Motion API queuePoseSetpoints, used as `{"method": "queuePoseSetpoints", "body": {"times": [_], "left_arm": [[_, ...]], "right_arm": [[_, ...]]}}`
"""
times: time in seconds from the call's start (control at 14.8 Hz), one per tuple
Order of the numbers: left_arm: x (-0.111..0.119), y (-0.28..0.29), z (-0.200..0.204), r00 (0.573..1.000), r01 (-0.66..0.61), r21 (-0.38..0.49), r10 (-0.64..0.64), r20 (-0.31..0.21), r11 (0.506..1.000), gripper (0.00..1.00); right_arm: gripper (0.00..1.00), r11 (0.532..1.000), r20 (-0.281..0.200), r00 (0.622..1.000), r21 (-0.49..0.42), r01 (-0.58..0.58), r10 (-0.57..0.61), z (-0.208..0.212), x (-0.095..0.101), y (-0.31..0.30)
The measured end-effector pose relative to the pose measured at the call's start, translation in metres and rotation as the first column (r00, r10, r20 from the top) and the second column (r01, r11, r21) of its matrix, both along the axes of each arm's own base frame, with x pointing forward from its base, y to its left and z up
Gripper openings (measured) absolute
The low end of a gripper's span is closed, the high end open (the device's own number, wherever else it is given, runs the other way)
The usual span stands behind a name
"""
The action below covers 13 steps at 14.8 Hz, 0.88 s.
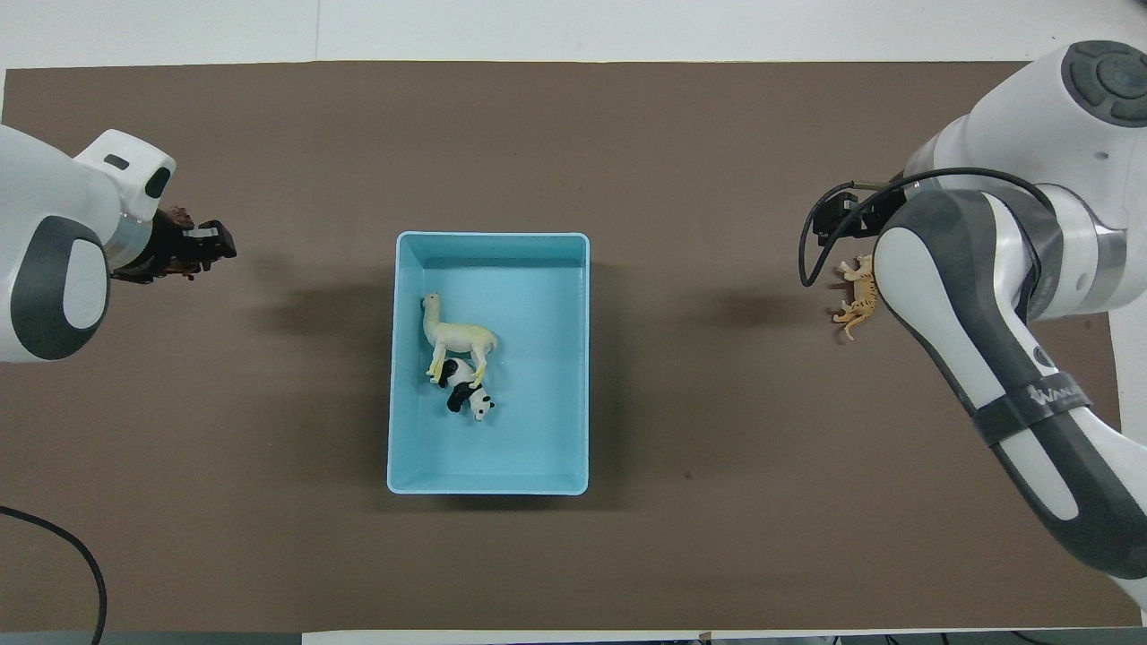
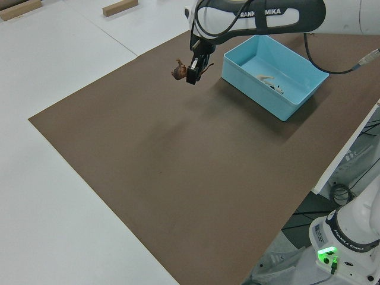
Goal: Put all toys into storage box
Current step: 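Carry the horse into the box while the right gripper grasps the lion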
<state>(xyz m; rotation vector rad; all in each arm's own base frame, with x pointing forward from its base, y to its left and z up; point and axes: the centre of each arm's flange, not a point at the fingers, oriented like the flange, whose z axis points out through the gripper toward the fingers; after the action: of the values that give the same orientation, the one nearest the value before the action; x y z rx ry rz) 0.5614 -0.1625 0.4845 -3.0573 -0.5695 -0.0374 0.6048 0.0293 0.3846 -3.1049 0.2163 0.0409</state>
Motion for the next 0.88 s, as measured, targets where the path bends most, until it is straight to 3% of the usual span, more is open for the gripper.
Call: {"method": "queuePoseSetpoints", "body": {"times": [0.2, 0.34, 0.41, 0.61, 0.88], "left_arm": [[-0.05, -0.084, 0.042, 0.996, -0.073, -0.056, 0.075, 0.038, 0.996, 0.1], [-0.076, -0.124, 0.046, 0.993, -0.102, -0.072, 0.106, 0.048, 0.992, 0.1], [-0.083, -0.136, 0.042, 0.992, -0.111, -0.083, 0.115, 0.052, 0.99, 0.16], [-0.09, -0.144, 0.026, 0.991, -0.12, -0.092, 0.124, 0.042, 0.989, 0.48], [-0.089, -0.139, 0.027, 0.99, -0.13, -0.095, 0.135, 0.04, 0.987, 0.93]], "right_arm": [[1.0, 1.0, 0.022, 1.0, -0.001, 0.008, -0.008, -0.029, -0.011, -0.02], [1.0, 1.0, 0.04, 0.999, -0.001, 0.014, -0.014, -0.042, -0.016, -0.028], [1.0, 1.0, 0.054, 0.998, -0.002, 0.009, -0.009, -0.048, -0.019, -0.032], [1.0, 1.0, 0.083, 0.997, -0.004, 0.007, -0.007, -0.066, -0.028, -0.037], [1.0, 1.0, 0.084, 0.996, -0.005, 0.013, -0.012, -0.076, -0.033, -0.04]]}}
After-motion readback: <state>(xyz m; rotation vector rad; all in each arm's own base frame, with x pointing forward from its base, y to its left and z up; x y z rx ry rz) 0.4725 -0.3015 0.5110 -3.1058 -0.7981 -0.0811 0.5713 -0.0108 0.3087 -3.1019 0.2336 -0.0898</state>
